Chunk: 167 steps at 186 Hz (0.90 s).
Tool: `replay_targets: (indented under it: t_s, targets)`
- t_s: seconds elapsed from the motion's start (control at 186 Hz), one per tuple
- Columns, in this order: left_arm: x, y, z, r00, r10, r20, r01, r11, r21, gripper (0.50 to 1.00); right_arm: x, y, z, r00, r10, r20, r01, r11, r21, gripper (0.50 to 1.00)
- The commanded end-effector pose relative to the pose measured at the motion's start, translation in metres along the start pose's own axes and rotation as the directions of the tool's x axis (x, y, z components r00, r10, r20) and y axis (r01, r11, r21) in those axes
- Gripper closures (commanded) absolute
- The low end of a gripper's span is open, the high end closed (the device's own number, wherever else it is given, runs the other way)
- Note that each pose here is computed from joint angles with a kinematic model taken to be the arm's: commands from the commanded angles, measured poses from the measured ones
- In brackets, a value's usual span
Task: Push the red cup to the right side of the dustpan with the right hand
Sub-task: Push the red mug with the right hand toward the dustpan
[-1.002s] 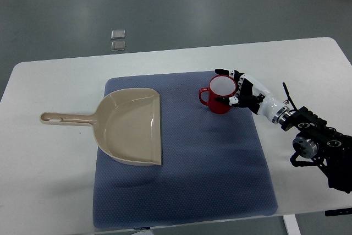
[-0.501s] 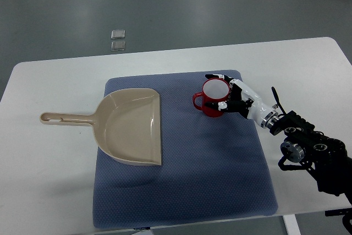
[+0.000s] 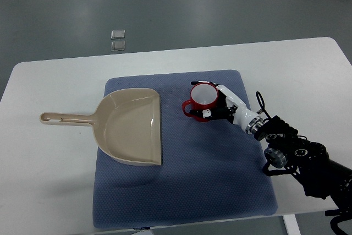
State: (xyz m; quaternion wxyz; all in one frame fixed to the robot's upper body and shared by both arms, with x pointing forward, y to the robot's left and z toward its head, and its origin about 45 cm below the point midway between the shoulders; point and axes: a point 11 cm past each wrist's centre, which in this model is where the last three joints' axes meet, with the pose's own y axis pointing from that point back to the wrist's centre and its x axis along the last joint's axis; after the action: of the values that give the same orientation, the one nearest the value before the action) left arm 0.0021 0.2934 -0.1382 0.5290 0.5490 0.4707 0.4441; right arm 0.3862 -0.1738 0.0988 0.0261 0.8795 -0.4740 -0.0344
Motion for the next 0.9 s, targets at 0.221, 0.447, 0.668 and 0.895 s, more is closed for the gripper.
replay_targets:
  t_s: [0.221,0.447,0.668,0.895]
  targets:
    - [0.0,0.0,0.0,1.0,0.0,-0.003,0.0,1.0,-0.001,0.5,-0.022,-0.018,-0.011,0.999,-0.036,0.02,0.036,0.999,0.036,0.57]
    - [0.0,0.0,0.0,1.0,0.0,-0.003,0.0,1.0,-0.001,0.5,-0.027,-0.016,-0.006,0.999,-0.05,0.001,0.05,0.999,0.02,0.57]
    - [0.0,0.0,0.0,1.0,0.0,-0.003,0.0,1.0,-0.001,0.5,-0.028,-0.016,-0.006,0.999,-0.051,0.002,0.051,0.999,0.02,0.57]
    - [-0.001,0.0,0.0,1.0,-0.002,-0.002,0.002,1.0,-0.001,0.5,-0.035,-0.014,-0.001,0.997,-0.072,-0.01,0.072,0.997,0.005,0.57]
